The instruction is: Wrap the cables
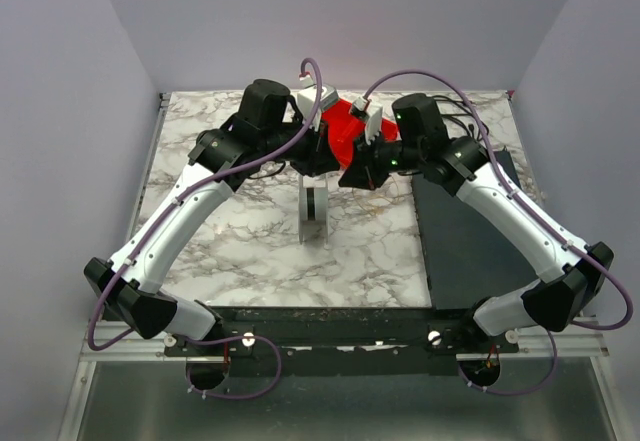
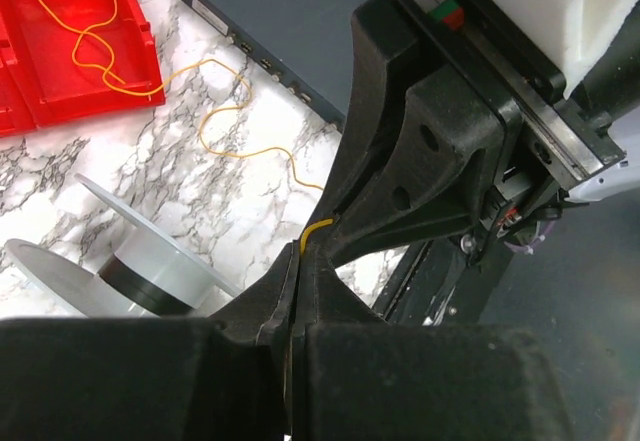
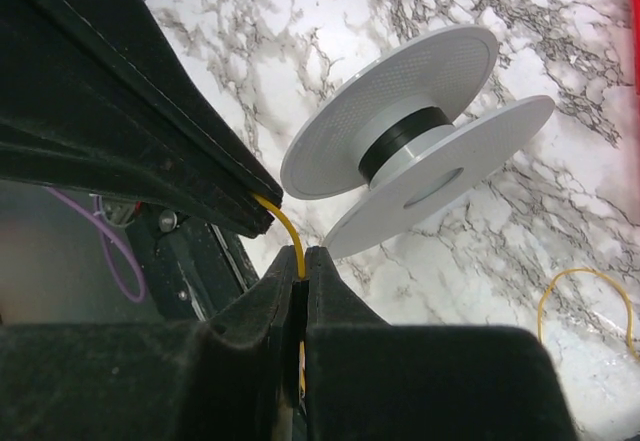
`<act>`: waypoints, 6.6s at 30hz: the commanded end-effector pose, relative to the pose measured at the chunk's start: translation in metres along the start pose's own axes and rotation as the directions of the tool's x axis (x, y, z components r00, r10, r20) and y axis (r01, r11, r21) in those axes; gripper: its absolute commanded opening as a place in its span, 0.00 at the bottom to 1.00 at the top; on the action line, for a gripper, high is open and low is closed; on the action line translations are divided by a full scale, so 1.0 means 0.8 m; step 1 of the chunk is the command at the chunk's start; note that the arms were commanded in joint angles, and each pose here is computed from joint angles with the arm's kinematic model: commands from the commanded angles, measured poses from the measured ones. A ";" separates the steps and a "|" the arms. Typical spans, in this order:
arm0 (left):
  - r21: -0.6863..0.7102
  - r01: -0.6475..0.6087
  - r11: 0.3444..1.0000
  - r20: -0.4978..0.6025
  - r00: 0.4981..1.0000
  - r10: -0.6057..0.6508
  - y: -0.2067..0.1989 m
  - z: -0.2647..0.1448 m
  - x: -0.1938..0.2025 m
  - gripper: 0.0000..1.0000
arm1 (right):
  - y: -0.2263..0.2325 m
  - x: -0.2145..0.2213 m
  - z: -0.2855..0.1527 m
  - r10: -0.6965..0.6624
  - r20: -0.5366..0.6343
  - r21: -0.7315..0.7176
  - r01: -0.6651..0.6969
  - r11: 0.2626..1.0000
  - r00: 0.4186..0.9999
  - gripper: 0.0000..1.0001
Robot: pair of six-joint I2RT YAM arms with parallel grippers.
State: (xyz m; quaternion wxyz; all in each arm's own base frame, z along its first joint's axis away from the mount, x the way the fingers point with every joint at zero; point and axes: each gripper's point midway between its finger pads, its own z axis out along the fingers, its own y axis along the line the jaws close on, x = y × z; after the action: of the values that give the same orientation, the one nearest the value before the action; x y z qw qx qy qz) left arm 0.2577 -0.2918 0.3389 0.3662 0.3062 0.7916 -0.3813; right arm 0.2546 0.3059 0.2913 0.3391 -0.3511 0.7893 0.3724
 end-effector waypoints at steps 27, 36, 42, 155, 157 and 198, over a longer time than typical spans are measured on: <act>0.004 0.073 0.997 0.445 0.893 -0.067 -0.088 -0.148 -0.130 0.00 | -0.184 -0.045 -0.092 -0.020 0.600 0.681 -0.497 0.538 0.800 0.72; 0.005 0.063 0.998 0.417 0.907 -0.059 -0.088 -0.144 -0.123 0.00 | -0.117 -0.076 -0.111 -0.030 0.661 0.507 -0.417 0.755 0.750 0.74; 0.008 0.092 0.996 0.383 0.920 -0.088 -0.076 -0.116 -0.126 0.00 | -0.059 -0.044 -0.124 -0.028 0.681 0.347 -0.289 0.892 0.732 0.79; -0.481 0.290 0.827 0.223 0.953 -0.205 0.106 -0.068 0.128 0.48 | 0.050 0.006 0.040 -0.157 0.095 0.021 0.156 0.988 0.983 0.01; -0.479 0.289 0.829 0.222 0.954 -0.204 0.106 -0.066 0.126 0.48 | 0.050 0.010 0.040 -0.164 0.073 0.016 0.164 0.986 0.984 0.01; -0.412 0.274 0.869 0.065 0.960 -0.272 0.100 0.007 0.202 0.54 | 0.012 0.029 0.106 -0.157 -0.007 0.052 0.157 0.986 0.988 0.01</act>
State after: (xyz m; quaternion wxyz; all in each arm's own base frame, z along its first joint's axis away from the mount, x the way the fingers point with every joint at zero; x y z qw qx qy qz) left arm 0.2266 -0.2172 0.1699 0.3470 0.1150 0.8965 -0.2504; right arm 0.2509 0.3650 0.2222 0.3554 -0.4033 0.7808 0.3184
